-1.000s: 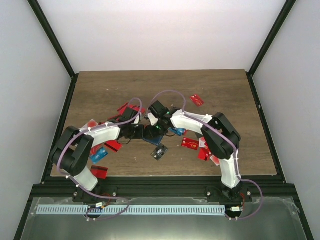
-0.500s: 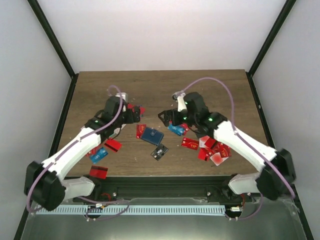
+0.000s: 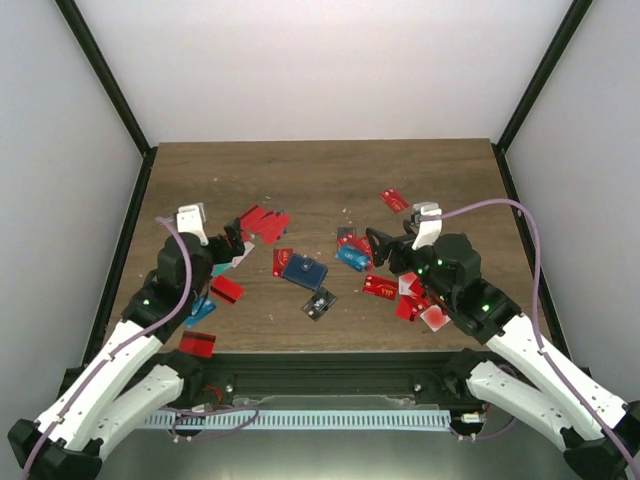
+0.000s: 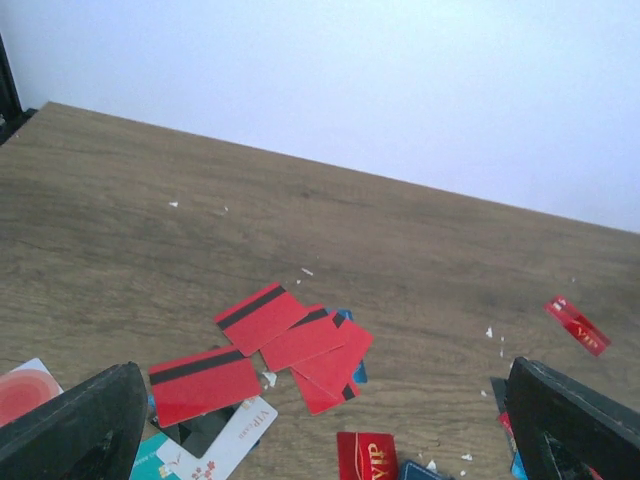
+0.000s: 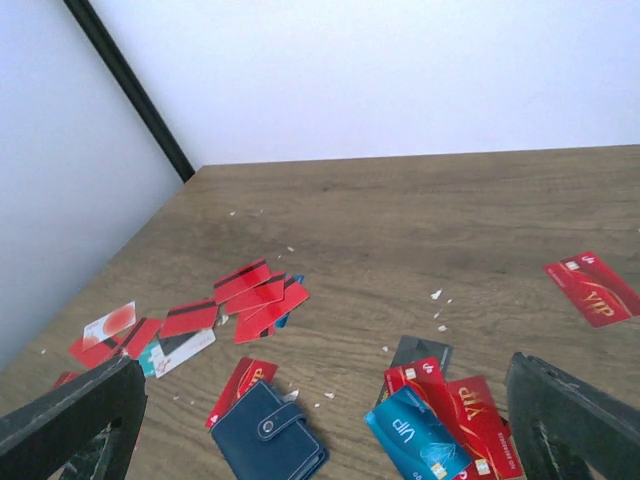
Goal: Put the credit cards into the card holder
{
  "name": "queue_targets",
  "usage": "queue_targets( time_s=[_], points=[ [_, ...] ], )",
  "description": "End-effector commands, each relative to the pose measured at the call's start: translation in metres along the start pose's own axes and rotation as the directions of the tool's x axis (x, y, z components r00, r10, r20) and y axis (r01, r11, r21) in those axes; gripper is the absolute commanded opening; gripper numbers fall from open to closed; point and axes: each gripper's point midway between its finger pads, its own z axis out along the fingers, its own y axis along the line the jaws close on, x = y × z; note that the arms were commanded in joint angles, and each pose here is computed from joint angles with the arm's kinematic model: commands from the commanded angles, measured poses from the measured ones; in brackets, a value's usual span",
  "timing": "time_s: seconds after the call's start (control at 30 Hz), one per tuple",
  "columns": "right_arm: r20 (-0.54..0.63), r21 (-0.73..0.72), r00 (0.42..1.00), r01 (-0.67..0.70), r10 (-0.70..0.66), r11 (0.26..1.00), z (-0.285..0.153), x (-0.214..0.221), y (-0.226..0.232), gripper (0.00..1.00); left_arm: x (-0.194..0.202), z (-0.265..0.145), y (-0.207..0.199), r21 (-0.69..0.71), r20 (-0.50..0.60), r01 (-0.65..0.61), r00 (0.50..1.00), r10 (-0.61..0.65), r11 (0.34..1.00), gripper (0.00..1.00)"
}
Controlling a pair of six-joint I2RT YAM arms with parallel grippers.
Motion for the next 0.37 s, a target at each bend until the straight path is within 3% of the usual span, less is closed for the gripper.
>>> queue_targets(
  time_s=[0.0, 0.33],
  points=[
    [0.053, 0.056, 0.999, 0.005, -0.008, 0.998, -0.0094, -0.0114, -0.0096, 1.00, -0.0091, -0.0092, 0.0071, -0.018, 0.050, -0.001, 0.999, 0.002, 1.000, 1.00],
    [0.038, 0.060, 0.999, 0.013, -0.016, 0.998, -0.0039, -0.0108, -0.0092, 1.00, -0.0090, -0.0111, 0.0126, -0.042, 0.058, 0.003, 0.998, 0.000, 0.999, 1.00]
  ],
)
